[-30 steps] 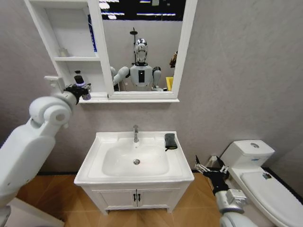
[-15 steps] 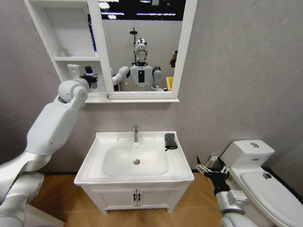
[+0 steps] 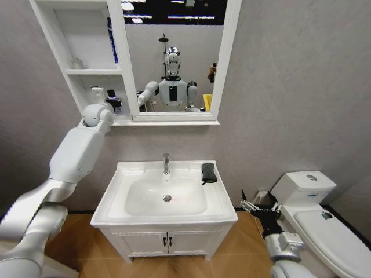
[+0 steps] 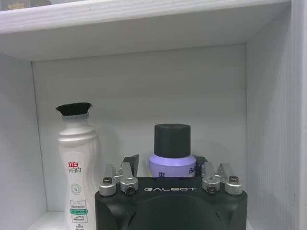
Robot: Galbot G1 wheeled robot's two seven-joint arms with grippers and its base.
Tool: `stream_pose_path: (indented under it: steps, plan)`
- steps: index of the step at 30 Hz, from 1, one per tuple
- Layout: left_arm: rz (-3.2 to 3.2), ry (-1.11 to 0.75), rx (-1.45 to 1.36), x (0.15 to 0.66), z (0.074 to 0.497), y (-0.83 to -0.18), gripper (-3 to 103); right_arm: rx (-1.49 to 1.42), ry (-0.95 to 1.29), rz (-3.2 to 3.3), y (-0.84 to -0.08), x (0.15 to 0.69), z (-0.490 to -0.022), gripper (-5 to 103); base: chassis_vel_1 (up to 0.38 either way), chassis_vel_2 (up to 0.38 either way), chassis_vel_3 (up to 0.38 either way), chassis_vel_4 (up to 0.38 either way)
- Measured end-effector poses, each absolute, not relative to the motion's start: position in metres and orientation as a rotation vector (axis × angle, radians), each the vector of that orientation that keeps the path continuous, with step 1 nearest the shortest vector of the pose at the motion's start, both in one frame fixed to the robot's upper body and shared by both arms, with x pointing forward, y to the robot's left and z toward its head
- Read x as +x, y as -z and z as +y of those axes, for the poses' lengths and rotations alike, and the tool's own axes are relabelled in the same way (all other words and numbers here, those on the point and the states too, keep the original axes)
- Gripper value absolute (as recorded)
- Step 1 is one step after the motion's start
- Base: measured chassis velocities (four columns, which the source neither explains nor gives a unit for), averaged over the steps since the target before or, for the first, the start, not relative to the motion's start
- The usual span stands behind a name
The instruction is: Move facial cleanser and shampoo from washbasin to cabinet, then wipe washbasin with towel.
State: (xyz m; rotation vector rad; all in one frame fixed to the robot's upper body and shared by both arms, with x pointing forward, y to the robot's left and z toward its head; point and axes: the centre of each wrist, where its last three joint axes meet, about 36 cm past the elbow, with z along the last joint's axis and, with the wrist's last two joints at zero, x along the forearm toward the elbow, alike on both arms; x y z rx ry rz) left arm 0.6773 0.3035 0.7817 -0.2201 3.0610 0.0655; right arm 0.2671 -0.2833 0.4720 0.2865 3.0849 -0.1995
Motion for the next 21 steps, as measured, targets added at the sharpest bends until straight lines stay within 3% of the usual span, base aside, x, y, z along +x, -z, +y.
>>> stream_pose_path:
  steps: [4,5,6,11,21]
  plan:
    - [3.06,-0.064,-0.228,0.68,0.303,-0.78,66,0.289,0.2,3.087,-0.471,0.266,-0.284,100,0.0,0.0,0.0,0.0]
    - [3.055,-0.066,-0.238,0.682,0.304,-0.778,76,0.29,0.202,3.088,-0.47,0.265,-0.284,100,0.0,0.0,0.0,0.0]
    - [3.055,-0.066,-0.238,0.682,0.304,-0.778,76,0.29,0.202,3.088,-0.47,0.265,-0.284,100,0.0,0.0,0.0,0.0]
    - [3.043,-0.055,-0.247,0.68,0.306,-0.774,97,0.289,0.203,3.082,-0.471,0.267,-0.284,100,0.0,0.0,0.0,0.0]
    - [3.004,-0.04,-0.182,0.652,0.305,-0.765,100,0.283,0.196,3.084,-0.469,0.269,-0.282,100,0.0,0.0,0.0,0.0]
